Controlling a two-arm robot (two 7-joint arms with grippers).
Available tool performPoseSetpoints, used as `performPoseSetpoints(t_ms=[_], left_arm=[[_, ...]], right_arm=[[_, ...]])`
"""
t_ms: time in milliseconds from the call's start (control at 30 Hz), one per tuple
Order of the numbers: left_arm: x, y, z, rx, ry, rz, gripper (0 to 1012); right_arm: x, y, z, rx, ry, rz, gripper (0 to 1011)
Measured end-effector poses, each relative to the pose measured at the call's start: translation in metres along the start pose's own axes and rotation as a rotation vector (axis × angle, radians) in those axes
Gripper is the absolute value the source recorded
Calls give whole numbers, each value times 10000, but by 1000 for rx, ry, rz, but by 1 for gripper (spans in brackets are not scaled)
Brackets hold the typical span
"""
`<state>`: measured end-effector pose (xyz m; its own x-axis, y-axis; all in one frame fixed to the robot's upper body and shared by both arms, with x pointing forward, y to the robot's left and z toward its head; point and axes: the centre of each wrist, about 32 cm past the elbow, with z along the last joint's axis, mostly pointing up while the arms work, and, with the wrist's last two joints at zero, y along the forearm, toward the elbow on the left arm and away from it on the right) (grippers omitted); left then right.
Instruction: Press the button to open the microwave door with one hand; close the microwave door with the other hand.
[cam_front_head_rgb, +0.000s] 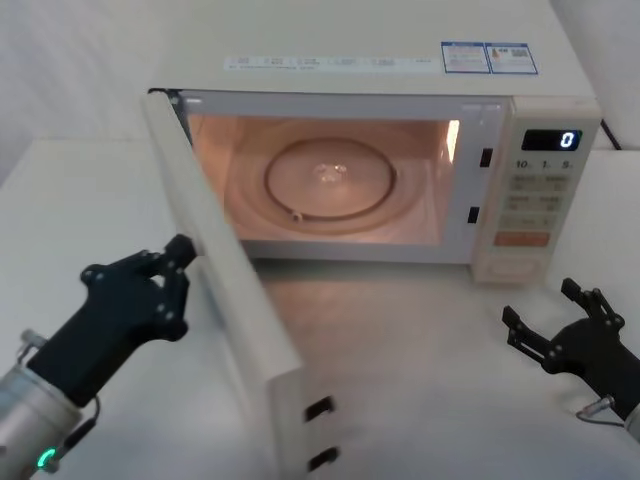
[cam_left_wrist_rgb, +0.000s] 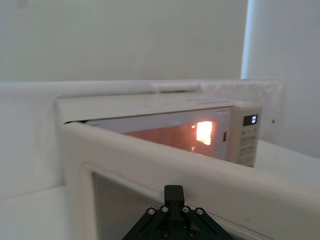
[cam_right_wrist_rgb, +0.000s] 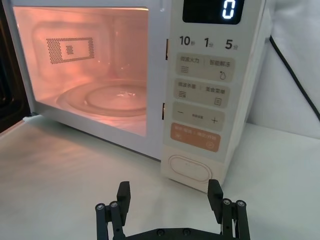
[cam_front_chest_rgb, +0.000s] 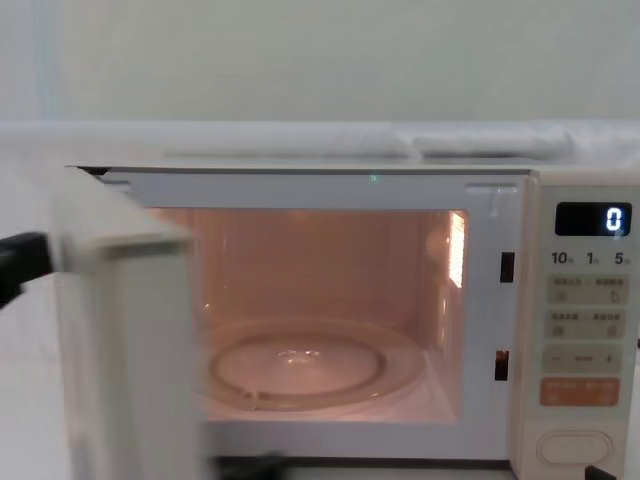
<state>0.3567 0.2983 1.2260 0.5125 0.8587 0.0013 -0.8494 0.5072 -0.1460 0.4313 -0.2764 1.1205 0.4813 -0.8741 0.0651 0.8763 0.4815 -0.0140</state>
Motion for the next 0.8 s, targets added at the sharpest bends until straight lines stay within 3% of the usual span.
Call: performPoseSetpoints(t_ms=[133, 400, 533, 733, 800], left_arm=[[-38, -170, 5, -12, 5, -40, 0], [-117, -450, 63, -39, -23, -70, 0], [-160, -598, 111, -30, -43, -62, 0], [-212, -824, 155, 30, -66, -44, 0], [-216, -862, 155, 36, -66, -44, 0]], right_arm=[[0, 0, 0, 0, 0, 0, 1000], [0, 0, 0, 0, 0, 0, 1000], [0, 0, 0, 0, 0, 0, 1000], [0, 0, 0, 0, 0, 0, 1000], [0, 0, 0, 0, 0, 0, 1000]])
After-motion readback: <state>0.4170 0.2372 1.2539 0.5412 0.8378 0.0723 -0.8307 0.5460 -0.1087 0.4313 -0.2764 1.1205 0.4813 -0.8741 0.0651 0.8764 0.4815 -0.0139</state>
